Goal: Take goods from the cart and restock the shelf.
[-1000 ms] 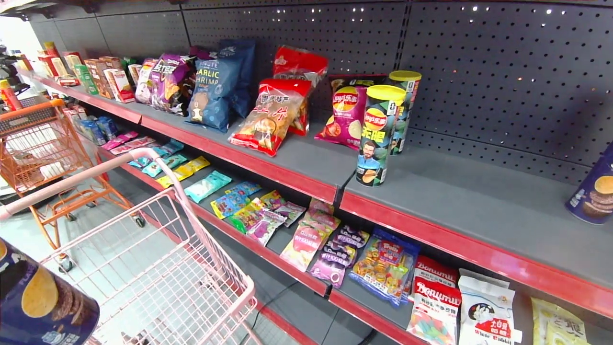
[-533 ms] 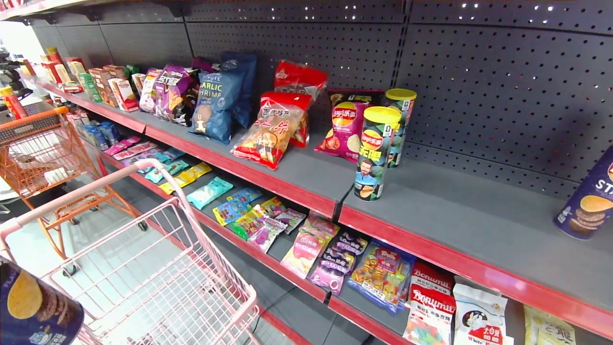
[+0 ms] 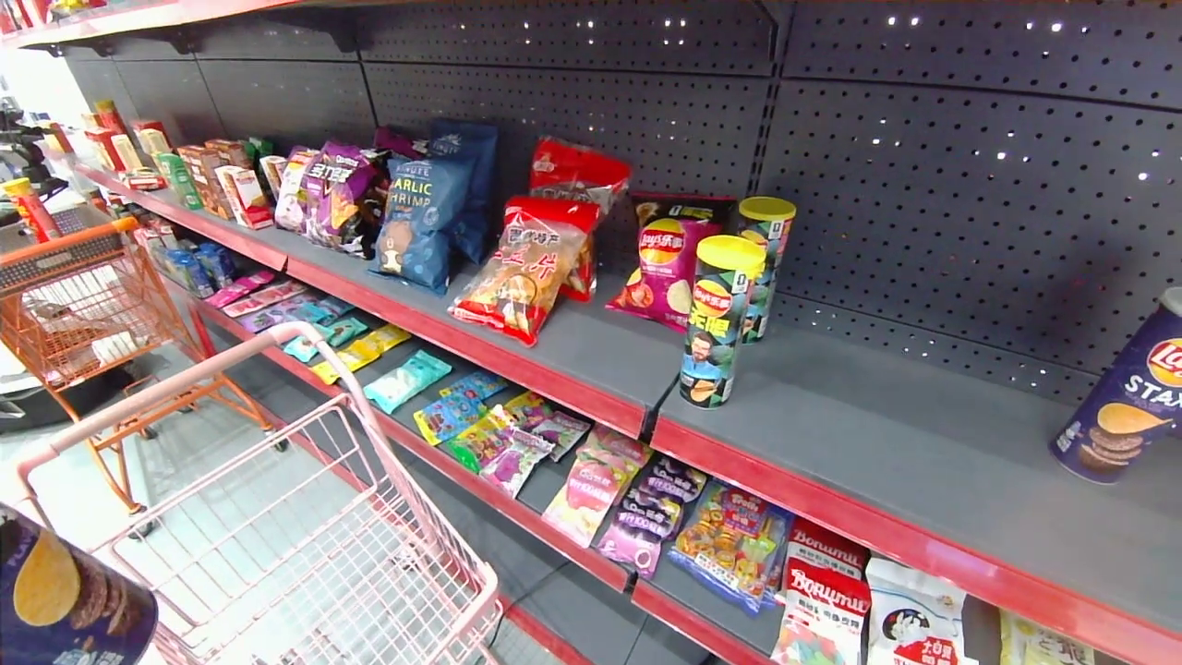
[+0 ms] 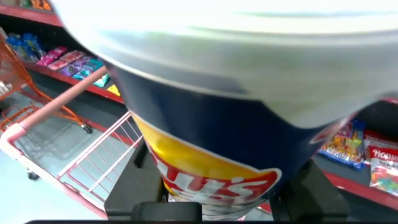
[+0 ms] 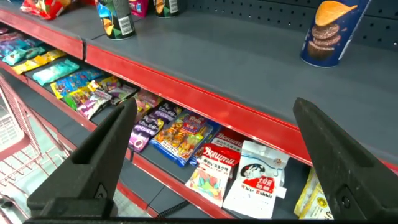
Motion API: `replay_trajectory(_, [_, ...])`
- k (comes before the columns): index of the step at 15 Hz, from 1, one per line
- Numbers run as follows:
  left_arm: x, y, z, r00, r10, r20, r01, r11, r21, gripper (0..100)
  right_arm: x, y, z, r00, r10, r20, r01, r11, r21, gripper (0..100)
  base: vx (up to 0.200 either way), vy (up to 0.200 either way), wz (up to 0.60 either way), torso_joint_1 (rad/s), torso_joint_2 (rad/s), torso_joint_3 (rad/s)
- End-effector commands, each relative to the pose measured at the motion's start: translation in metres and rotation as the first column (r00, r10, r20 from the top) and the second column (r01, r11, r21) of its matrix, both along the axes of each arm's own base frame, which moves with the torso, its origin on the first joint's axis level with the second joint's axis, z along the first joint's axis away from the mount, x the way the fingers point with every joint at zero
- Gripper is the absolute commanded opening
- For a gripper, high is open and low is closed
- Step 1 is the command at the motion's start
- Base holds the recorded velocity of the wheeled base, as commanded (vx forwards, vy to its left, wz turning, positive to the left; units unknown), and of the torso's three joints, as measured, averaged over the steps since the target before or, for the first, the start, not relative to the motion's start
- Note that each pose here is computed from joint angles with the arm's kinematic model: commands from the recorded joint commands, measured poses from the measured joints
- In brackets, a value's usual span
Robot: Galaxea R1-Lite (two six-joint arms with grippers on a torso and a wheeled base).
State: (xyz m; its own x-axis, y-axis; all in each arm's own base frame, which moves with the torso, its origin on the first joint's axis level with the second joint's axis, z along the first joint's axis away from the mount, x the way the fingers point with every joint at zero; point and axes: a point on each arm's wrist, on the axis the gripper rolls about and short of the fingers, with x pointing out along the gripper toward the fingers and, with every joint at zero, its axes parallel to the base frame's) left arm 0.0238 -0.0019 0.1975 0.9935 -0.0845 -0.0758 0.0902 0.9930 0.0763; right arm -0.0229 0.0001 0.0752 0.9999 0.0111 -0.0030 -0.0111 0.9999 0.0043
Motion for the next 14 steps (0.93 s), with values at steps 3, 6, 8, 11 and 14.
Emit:
replay_trajectory(3, [-0.0084,-0.0003,-0.0122,1.0,-0.002,0.01,0.002,1.0,0.011,0,0.0001,0.0,-0.0002,1.0,0.001,-0.002,-0.001,1.0,-0.001,100,0.0,0.0,0.0,0.011,-0.02,-0.011])
replay_trajectory(6, [-0.0101,-0.0004,-0.0121,1.0,-0.002,0.019,0.002,1.0,0.012,0,0.0,0.0,0.0002,1.0,0.0,0.0,0.0,1.0,-0.001,100,0.0,0.0,-0.2,0.001,0.0,0.002])
replay_trajectory(8, [-0.0103,-0.0004,-0.0125,1.0,-0.002,0.019,0.002,1.0,0.012,0,0.0,0.0,0.0002,1.0,0.0,0.0,0.0,1.0,0.0,100,0.0,0.0,-0.6,0.0,0.0,0.002])
replay_trajectory(11, [-0.0103,-0.0003,-0.0125,1.0,-0.001,0.019,0.001,1.0,0.013,0,0.0,0.0,0.0002,1.0,0.0,0.0,0.0,1.0,0.0,100,0.0,0.0,-0.6,0.009,0.0,0.001])
replay_trajectory(14, [-0.0103,-0.0004,-0.0131,1.0,-0.002,0.016,0.002,1.0,0.013,0,0.0001,0.0,-0.0002,1.0,0.001,-0.002,-0.001,1.0,0.0,100,0.0,0.0,-0.6,-0.001,0.0,0.002])
